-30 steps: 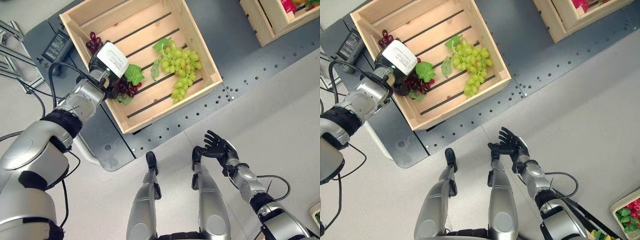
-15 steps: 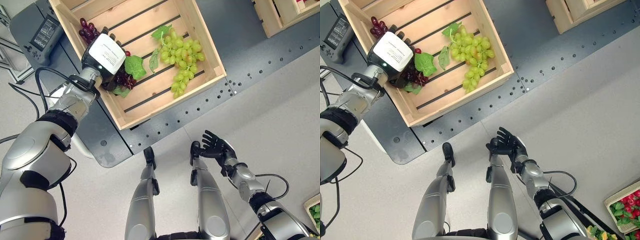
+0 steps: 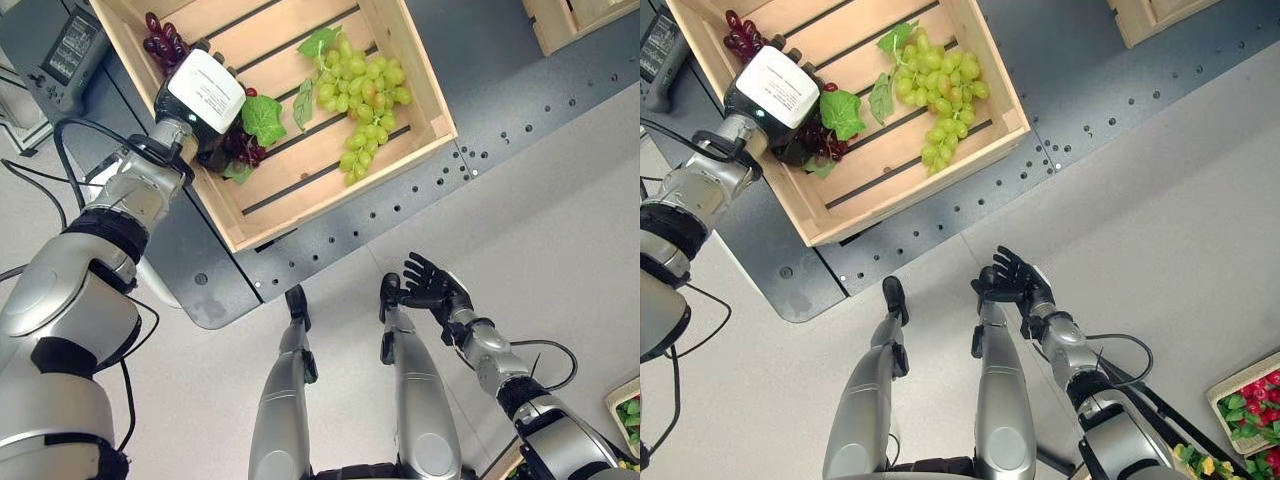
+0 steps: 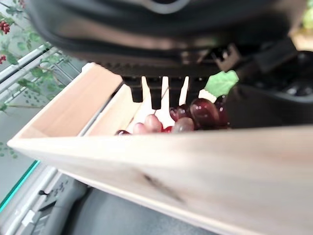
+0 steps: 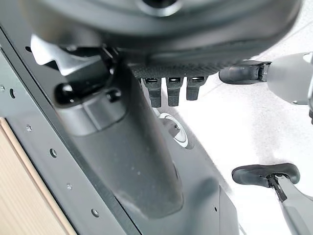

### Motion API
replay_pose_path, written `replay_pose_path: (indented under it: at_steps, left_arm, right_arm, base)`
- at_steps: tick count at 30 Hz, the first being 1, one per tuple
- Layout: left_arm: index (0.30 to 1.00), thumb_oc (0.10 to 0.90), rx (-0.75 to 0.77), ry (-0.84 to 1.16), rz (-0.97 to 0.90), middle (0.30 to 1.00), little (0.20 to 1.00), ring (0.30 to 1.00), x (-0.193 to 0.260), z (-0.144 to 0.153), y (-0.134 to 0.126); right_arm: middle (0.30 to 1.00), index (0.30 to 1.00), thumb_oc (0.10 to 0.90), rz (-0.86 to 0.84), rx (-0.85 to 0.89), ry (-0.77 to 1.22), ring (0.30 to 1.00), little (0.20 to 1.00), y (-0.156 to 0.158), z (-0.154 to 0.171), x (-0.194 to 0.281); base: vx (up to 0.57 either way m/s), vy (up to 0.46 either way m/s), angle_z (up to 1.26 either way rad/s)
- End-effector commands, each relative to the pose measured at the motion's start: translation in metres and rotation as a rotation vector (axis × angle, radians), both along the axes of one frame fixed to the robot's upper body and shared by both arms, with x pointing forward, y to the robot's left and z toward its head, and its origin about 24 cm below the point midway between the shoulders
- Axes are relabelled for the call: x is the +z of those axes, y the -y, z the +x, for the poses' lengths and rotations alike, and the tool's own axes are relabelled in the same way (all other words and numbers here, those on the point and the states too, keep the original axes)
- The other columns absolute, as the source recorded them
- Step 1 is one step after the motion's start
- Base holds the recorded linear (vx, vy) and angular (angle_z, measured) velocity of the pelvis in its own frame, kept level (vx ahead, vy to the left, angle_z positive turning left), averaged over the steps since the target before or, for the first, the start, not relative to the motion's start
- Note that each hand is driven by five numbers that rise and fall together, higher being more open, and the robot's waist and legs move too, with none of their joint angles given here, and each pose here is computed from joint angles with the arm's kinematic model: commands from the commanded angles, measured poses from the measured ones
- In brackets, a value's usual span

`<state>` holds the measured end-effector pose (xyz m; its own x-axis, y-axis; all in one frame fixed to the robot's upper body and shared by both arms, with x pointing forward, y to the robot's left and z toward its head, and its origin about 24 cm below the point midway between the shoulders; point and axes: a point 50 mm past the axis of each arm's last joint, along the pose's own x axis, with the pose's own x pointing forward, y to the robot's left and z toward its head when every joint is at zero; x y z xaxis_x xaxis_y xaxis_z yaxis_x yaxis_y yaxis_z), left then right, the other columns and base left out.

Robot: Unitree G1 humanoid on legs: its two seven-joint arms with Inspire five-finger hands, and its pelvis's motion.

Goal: Pick up the fruits from the basket on one side to the basket on the other side

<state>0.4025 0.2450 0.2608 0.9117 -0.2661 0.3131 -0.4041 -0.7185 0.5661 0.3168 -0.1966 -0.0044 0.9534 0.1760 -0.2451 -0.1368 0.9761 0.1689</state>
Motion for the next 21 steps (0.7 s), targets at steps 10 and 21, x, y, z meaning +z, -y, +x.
replay_pose_path:
  at_steps: [10, 21]
  left_arm:
    - [0.3, 0.4, 0.052, -0.151, 0.017, 0.3, 0.3, 0.3, -0.028, 0.003, -0.001]
    - [0.3, 0.4, -0.04, -0.006, 0.038, 0.3, 0.3, 0.3, -0.016, 0.0, 0.004]
  right_arm:
    - [0.9, 0.9, 0.8, 0.056, -0.044, 0.142, 0.9, 0.9, 0.008, 0.009, 0.028]
    - [0.9, 0.9, 0.8, 0.085, -0.035, 0.186, 0.9, 0.9, 0.005, 0.009, 0.034]
  base:
    - [0.0, 0.0, 0.0]
    - [0.0, 0.0, 0.0]
